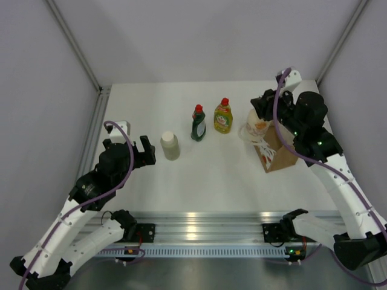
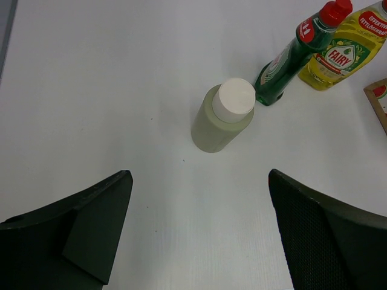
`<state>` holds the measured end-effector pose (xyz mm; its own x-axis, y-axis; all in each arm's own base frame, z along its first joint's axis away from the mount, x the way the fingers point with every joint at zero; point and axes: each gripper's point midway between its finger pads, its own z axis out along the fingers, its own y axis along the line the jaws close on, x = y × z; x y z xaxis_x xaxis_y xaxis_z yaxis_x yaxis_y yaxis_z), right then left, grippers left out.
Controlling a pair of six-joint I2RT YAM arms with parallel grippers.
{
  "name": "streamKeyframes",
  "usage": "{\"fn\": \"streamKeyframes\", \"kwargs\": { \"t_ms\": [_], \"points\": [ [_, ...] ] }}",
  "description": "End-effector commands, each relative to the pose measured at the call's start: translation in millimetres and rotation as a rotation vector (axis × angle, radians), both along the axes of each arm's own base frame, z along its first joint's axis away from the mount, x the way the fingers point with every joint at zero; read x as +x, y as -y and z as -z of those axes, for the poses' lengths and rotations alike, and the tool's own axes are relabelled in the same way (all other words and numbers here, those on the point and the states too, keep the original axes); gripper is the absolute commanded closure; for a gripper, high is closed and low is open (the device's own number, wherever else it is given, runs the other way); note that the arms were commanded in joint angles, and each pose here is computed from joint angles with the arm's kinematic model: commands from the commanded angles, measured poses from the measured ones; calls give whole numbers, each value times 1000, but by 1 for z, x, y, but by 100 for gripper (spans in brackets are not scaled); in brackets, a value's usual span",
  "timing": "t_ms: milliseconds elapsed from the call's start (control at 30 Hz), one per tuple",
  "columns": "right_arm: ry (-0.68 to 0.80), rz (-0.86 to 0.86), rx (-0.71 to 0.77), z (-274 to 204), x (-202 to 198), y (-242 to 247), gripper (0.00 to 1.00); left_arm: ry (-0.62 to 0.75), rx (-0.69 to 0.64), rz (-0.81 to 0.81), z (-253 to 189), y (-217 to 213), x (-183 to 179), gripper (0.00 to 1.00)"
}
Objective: Take the personal care products out of the canvas bag
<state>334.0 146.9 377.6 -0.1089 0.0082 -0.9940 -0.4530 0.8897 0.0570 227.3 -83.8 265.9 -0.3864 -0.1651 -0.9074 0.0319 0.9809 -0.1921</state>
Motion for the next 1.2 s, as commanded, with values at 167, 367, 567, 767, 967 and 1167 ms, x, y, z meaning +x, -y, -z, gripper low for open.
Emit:
{"fn": "streamKeyframes", "kwargs": {
  "t_ms": [167, 367, 567, 767, 967, 1167],
  "points": [
    [194, -165, 102, -59, -41, -44, 100, 39, -6, -22, -7, -1, 8, 2],
    [172, -284, 140, -50, -58, -70, 100, 34, -3, -22, -6, 0, 9, 2],
    [180, -371, 184, -39, -71, -93, 100, 32, 0, -23, -5, 0, 9, 2],
    [183, -447, 187, -14, -82, -116, 100, 34, 1, -25, -6, -1, 9, 2],
    [214, -537, 139, 19, -95, -141, 100, 35, 0, -25, -6, -1, 8, 2],
    [211, -587, 123, 55, -99, -158, 100, 38, -2, -25, -7, -2, 8, 2]
  ]
}}
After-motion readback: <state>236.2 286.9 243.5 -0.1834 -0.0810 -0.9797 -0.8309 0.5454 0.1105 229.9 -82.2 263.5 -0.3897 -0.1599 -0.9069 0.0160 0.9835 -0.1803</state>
